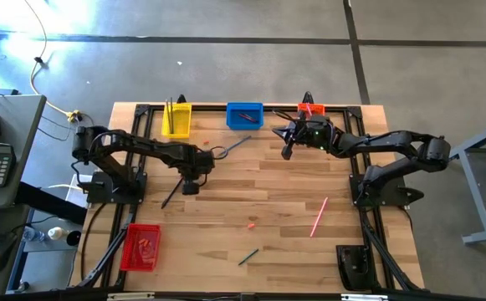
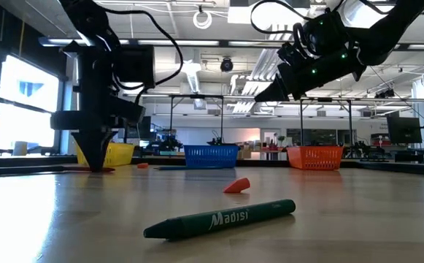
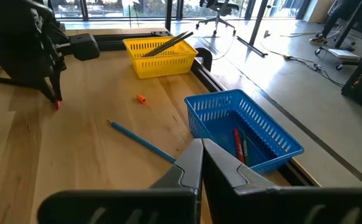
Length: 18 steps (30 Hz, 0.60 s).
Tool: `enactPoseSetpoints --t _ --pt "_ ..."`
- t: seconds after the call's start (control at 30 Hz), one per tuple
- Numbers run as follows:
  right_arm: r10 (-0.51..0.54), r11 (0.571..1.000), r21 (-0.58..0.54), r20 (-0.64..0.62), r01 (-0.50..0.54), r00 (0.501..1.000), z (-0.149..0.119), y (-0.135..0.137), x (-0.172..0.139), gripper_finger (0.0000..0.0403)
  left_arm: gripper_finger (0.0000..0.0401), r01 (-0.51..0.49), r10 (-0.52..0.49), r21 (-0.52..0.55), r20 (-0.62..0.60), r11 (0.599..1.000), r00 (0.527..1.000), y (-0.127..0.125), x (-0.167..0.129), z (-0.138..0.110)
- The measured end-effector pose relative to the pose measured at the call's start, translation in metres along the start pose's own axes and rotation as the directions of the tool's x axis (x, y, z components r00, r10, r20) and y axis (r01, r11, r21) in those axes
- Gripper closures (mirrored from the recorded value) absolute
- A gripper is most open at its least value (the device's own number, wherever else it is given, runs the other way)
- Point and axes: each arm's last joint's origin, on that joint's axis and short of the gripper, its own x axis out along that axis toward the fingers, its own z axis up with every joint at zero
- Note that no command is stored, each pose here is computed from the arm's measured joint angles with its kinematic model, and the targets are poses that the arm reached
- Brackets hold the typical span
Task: Sort crayons/erasers/pens/pencils in bins
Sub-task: Put the red crayon into the blue bin
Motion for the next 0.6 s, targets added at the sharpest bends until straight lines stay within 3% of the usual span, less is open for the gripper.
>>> enactPoseSetpoints --t 0.43,0.53,0.6 --pt "0.009 1.0 0.018 0.012 -0.01 1.0 0.001 0.001 0.0 0.0402 0.0397 -0.037 0.047 -0.046 0.234 0.998 0.971 0.012 -0.052 0.031" --pt "0.009 1.0 0.018 0.012 -0.009 1.0 0.001 0.001 0.0 0.0402 0.0397 -0.037 0.075 -0.11 0.357 0.993 0.931 0.023 -0.07 0.043" --pt "0.009 1.0 0.018 0.012 -0.009 1.0 0.001 0.001 0.0 0.0402 0.0397 -0.033 0.107 -0.167 0.461 0.985 0.881 0.033 -0.081 0.052"
